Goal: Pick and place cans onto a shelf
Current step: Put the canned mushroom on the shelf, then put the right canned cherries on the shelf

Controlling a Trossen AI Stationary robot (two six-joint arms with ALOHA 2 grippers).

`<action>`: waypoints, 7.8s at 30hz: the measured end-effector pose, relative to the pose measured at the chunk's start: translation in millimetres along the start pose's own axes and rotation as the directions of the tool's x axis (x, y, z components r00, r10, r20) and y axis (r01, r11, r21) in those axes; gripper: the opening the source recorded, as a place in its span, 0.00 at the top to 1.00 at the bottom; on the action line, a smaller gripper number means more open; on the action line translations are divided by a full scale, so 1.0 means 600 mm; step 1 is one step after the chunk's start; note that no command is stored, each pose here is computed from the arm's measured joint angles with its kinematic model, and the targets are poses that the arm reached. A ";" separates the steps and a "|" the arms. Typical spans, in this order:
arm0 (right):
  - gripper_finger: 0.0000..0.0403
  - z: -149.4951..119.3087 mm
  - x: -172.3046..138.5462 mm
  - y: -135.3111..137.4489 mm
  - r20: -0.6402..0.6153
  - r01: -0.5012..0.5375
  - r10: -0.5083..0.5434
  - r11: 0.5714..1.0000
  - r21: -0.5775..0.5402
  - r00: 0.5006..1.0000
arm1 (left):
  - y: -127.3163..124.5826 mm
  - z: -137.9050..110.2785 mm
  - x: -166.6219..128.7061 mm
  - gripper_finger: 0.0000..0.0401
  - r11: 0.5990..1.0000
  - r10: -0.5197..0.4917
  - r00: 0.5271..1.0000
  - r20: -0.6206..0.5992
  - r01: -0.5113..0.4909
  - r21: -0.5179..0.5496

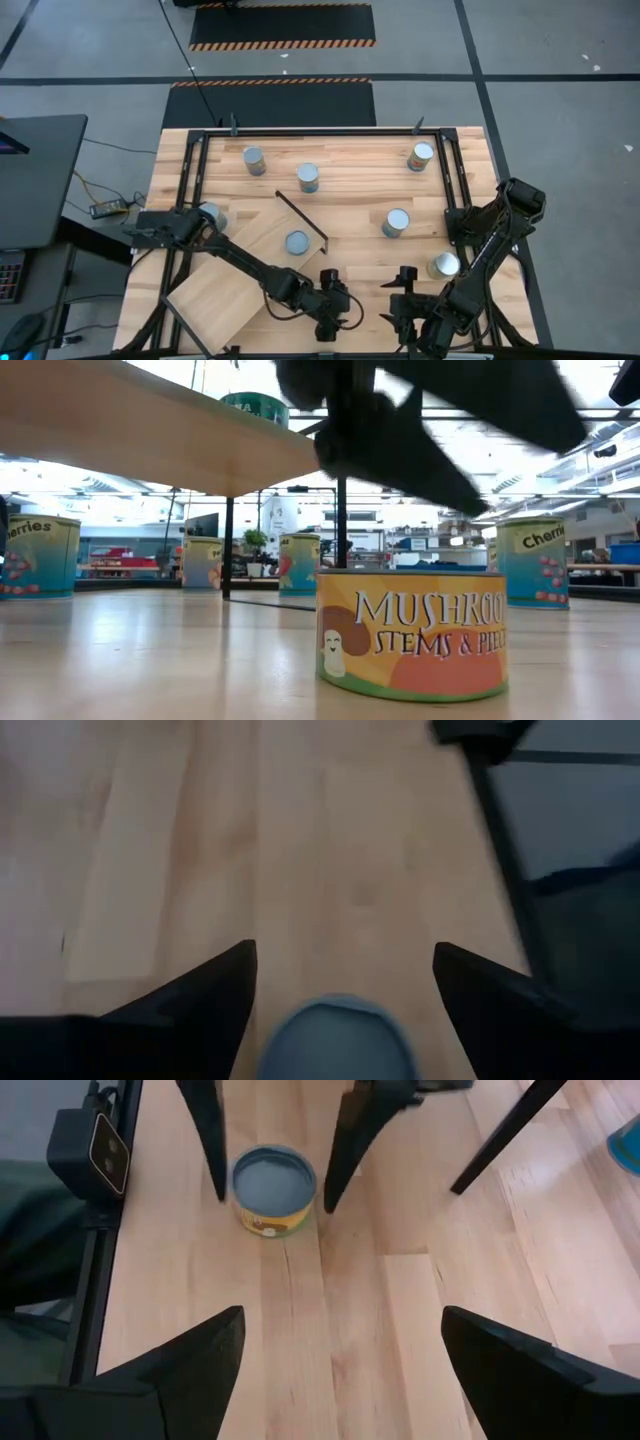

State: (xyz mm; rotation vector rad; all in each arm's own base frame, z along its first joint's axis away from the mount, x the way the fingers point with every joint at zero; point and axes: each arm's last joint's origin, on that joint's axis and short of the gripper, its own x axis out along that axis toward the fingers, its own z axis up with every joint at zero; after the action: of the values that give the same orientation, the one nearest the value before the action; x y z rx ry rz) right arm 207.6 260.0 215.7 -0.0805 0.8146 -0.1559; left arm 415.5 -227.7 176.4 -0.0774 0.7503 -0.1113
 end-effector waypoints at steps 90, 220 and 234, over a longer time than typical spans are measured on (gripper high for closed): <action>0.14 0.008 0.003 0.002 0.027 -0.016 0.015 1.000 0.013 1.000 | -0.003 -0.085 0.009 0.15 0.993 0.078 0.996 -0.039 -0.074 0.094; 0.03 -0.046 -0.026 -0.324 -0.129 0.361 -0.337 0.850 0.384 0.932 | 0.028 0.031 -0.335 0.13 0.991 0.131 0.971 0.200 -0.120 -0.067; 0.02 -0.066 0.043 -0.349 -0.154 0.331 -0.294 0.805 0.492 0.943 | -0.001 0.014 -0.344 0.13 0.991 0.128 0.968 0.214 -0.130 -0.005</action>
State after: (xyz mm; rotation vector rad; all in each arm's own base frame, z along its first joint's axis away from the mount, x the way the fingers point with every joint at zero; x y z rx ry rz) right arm 173.3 48.7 197.8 0.3010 0.8023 -0.6921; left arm 271.5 -201.4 322.0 -0.0309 0.5378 0.0181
